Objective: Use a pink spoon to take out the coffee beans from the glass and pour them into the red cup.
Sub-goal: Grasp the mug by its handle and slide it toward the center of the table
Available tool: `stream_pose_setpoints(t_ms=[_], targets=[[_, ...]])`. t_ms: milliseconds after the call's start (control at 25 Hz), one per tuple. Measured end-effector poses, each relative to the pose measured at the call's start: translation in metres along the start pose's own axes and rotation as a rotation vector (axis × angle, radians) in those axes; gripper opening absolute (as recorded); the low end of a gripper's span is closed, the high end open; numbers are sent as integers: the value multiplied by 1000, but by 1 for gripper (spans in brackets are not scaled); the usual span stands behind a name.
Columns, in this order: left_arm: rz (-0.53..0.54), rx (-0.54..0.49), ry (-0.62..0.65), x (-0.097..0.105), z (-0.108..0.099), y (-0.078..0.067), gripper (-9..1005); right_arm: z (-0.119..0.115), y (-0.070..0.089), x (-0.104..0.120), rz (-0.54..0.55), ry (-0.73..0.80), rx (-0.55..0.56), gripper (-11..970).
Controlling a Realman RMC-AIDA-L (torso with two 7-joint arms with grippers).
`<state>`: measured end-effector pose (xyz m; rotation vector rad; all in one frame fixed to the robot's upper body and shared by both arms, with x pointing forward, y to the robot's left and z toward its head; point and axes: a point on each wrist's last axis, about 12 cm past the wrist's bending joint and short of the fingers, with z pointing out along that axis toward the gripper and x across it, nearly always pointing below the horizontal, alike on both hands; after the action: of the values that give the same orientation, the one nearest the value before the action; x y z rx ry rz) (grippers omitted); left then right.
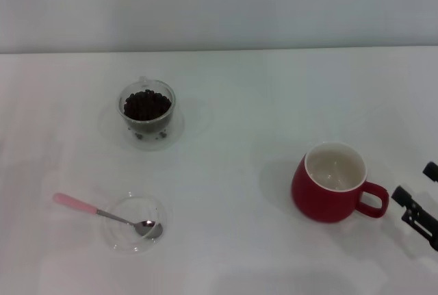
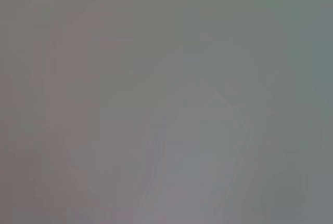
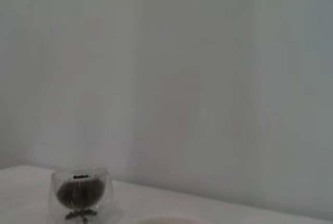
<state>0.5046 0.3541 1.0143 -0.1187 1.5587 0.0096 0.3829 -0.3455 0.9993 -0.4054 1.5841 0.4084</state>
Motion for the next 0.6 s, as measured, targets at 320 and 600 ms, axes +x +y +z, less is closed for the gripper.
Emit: stream_pose_setpoints(t_ms=[320,600], targets=[[1,13,-18,-2,2,-3,887,0,1,11,15,76,35,737],[-5,11,-20,-2,-1,-3,887,2,5,13,16,87,1,736]])
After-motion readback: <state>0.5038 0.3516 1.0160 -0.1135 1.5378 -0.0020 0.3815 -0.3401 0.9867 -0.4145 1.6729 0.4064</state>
